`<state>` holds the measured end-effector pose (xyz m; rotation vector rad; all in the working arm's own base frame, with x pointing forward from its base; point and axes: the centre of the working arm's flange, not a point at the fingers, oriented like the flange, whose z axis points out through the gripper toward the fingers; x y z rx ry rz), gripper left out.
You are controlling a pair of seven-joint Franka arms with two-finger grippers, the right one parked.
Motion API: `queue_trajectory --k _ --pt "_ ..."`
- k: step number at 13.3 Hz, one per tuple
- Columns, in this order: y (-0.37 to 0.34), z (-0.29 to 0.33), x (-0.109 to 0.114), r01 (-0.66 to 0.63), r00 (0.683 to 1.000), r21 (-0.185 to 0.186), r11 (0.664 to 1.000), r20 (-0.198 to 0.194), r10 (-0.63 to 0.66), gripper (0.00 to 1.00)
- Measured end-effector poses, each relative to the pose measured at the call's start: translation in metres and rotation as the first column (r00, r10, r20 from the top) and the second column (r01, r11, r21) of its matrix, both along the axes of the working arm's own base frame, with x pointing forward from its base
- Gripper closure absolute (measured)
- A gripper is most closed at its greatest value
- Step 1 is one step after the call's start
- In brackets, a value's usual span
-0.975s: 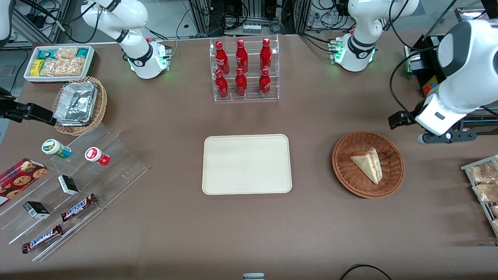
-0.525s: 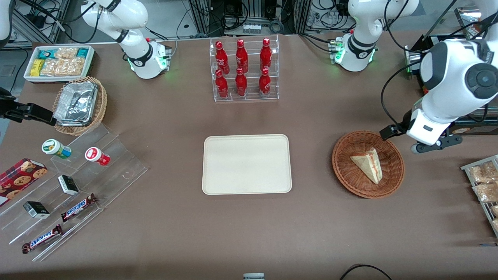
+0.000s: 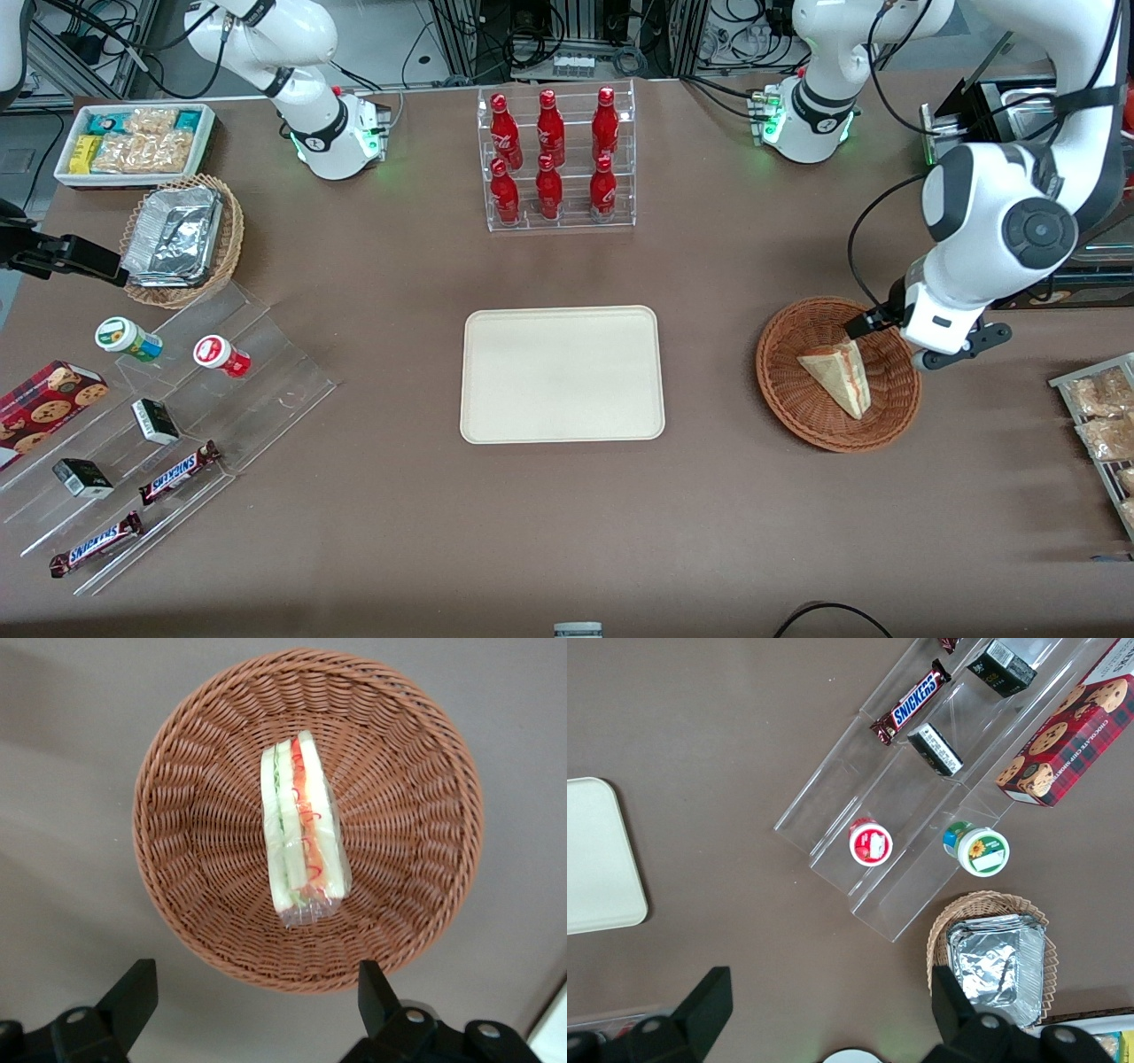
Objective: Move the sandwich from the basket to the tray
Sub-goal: 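Lower the left gripper and close it on the wrapped sandwich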
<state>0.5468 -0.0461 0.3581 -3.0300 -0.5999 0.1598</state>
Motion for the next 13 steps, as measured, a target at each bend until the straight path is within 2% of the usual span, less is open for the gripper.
queue_trajectory --k 7,13 --pt "0.000 -0.067 -0.002 -0.046 0.999 -0.005 0.999 0.012 0.046 0.00" --pt "-0.001 -0.087 0.006 -0.049 0.997 -0.015 0.999 0.052 0.050 0.00"
